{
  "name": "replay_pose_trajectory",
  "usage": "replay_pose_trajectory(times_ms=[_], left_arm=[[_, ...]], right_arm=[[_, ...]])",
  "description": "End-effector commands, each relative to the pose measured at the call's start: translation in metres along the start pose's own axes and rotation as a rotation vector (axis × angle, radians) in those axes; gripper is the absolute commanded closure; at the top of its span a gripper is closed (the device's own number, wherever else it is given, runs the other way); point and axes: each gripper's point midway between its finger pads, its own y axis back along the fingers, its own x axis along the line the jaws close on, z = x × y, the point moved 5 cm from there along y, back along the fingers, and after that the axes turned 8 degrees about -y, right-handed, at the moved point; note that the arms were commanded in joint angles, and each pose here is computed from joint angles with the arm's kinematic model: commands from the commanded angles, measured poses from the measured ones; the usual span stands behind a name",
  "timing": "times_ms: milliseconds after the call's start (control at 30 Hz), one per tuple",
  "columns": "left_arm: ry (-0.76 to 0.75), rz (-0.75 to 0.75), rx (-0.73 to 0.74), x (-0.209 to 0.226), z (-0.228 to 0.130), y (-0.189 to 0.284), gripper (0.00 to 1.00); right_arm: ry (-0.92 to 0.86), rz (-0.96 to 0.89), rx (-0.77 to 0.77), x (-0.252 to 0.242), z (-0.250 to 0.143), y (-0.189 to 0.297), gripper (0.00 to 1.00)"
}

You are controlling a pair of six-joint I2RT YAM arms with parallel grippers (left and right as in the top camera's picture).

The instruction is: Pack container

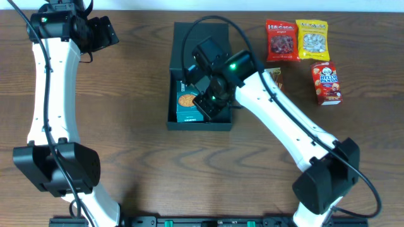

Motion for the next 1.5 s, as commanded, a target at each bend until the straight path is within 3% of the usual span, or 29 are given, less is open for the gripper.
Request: replay_pose_trajectory(times_ms=[0,600,933,1467], left_arm=[[-0.015,0.003,-0.029,0.003,0.006,0.008,0.05],[-0.077,0.001,-0.05,0.002,0.01,0.009,0.05],[-0.077,0.001,-0.049,0.002,0.01,0.009,0.05],[-0.077,0.0,-0.054,0.002,0.011,0.009,0.05]], right_arm=[[0.007,0.073,0.008,0.009,-0.007,-0.004,0.98],[0.109,0.093,-0.004,0.029,-0.012,-0.046,0.98],[0.138,0.087,-0.118,0.028,0.011,-0.057,0.99],[0.131,0.084,-0.144,0.025,0.023,-0.072,0.98]])
